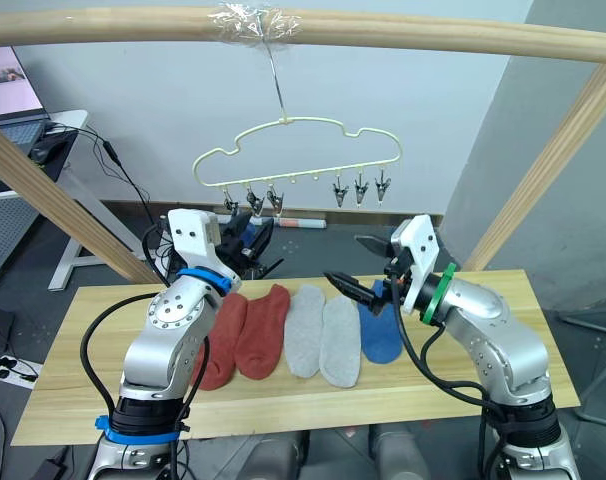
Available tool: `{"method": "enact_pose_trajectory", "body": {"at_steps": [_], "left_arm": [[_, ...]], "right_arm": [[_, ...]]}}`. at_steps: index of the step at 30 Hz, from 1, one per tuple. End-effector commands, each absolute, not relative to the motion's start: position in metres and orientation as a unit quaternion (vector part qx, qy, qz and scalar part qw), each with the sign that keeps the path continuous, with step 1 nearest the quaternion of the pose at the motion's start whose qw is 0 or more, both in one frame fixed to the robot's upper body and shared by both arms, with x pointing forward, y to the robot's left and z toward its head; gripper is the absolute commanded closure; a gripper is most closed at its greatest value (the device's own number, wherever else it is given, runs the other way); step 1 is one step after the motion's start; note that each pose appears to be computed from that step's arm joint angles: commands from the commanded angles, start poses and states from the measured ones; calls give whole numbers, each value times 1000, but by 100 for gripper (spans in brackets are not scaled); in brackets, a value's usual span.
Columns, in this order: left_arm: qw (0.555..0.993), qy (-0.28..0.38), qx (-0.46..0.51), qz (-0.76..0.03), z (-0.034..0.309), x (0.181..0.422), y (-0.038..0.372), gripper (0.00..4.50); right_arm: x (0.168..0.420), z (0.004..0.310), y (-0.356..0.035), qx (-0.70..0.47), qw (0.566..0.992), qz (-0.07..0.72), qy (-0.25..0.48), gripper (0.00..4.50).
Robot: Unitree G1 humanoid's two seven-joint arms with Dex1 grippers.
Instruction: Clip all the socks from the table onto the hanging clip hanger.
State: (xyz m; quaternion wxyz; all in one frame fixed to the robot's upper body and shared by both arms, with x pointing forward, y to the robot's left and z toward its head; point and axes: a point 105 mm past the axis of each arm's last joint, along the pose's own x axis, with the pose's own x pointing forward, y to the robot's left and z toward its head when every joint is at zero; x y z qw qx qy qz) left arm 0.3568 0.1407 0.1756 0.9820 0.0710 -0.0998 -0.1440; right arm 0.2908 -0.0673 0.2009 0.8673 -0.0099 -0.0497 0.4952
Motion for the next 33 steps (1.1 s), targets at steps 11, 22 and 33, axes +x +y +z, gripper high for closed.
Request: {"method": "enact_pose_trajectory", "body": {"at_steps": [11, 22, 33], "left_arm": [[983, -133, 56, -114, 186, 356, 146, 255], [984, -132, 49, -106, 184, 372, 148, 255], [982, -150, 45, -102, 191, 384, 147, 255]], "right_arm": [[280, 228, -62, -34, 841, 532, -92, 0], [280, 232, -63, -16, 846, 524, -93, 0], [281, 233, -65, -13, 850, 518, -92, 0]]}}
